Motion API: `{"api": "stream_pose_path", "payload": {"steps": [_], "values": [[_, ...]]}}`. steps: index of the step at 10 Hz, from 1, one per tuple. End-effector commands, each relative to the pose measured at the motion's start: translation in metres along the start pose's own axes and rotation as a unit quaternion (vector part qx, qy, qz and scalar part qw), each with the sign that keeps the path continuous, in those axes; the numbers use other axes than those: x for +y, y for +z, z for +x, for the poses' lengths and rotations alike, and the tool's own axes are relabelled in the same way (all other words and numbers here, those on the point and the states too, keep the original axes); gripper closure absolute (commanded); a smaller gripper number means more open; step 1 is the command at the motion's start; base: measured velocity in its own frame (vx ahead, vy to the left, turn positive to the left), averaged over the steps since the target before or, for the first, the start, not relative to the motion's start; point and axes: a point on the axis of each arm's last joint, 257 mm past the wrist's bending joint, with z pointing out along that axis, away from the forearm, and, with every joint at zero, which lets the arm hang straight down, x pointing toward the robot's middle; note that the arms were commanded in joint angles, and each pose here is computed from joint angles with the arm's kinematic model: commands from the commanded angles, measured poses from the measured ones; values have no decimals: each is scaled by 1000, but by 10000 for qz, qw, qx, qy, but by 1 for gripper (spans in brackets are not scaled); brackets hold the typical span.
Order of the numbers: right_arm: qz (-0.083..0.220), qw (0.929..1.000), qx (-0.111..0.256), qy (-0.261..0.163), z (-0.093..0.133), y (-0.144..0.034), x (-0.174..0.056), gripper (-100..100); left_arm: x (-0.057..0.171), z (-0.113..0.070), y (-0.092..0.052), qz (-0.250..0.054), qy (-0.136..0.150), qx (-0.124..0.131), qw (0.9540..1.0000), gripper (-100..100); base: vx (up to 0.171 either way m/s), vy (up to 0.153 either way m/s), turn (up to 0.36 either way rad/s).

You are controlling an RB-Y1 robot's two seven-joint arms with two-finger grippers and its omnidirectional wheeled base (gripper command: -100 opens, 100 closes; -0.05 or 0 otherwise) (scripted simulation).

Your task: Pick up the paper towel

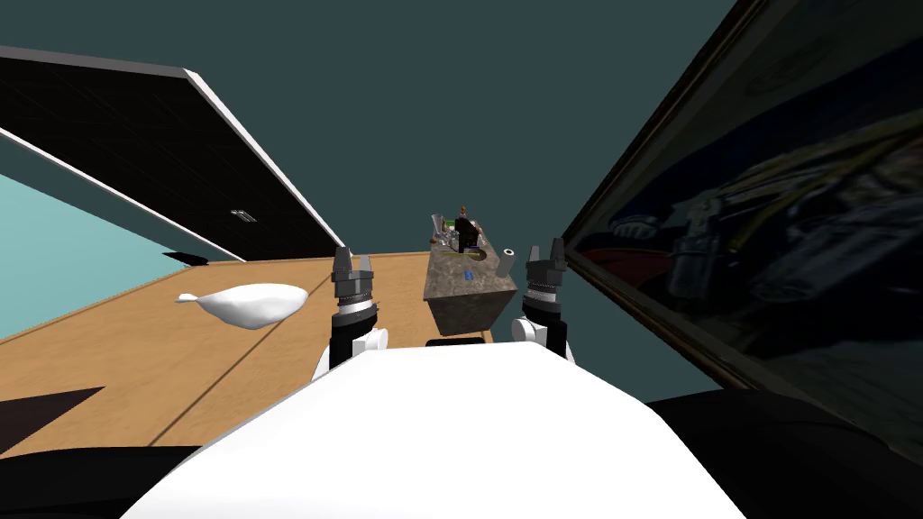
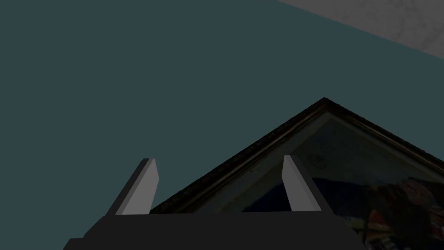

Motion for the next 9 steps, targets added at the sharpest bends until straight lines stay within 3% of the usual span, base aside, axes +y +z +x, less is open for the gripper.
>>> {"api": "stream_pose_path", "payload": {"steps": [1,5,6,9], "values": [[45,9997,189,-137,5,-2,-4,-100,0,0,0,0,0,0,10000,0,-19,22,7],[296,9945,706,-716,15,-11,-28,-100,0,0,0,1,-1,0,10000,0,-68,63,8],[478,9888,920,-1076,18,-18,-45,-100,0,0,0,1,-1,0,10000,0,-127,139,22],[787,9760,1199,-1642,18,-31,-75,-100,0,0,0,1,-3,-1,10000,0,-153,158,14]]}}
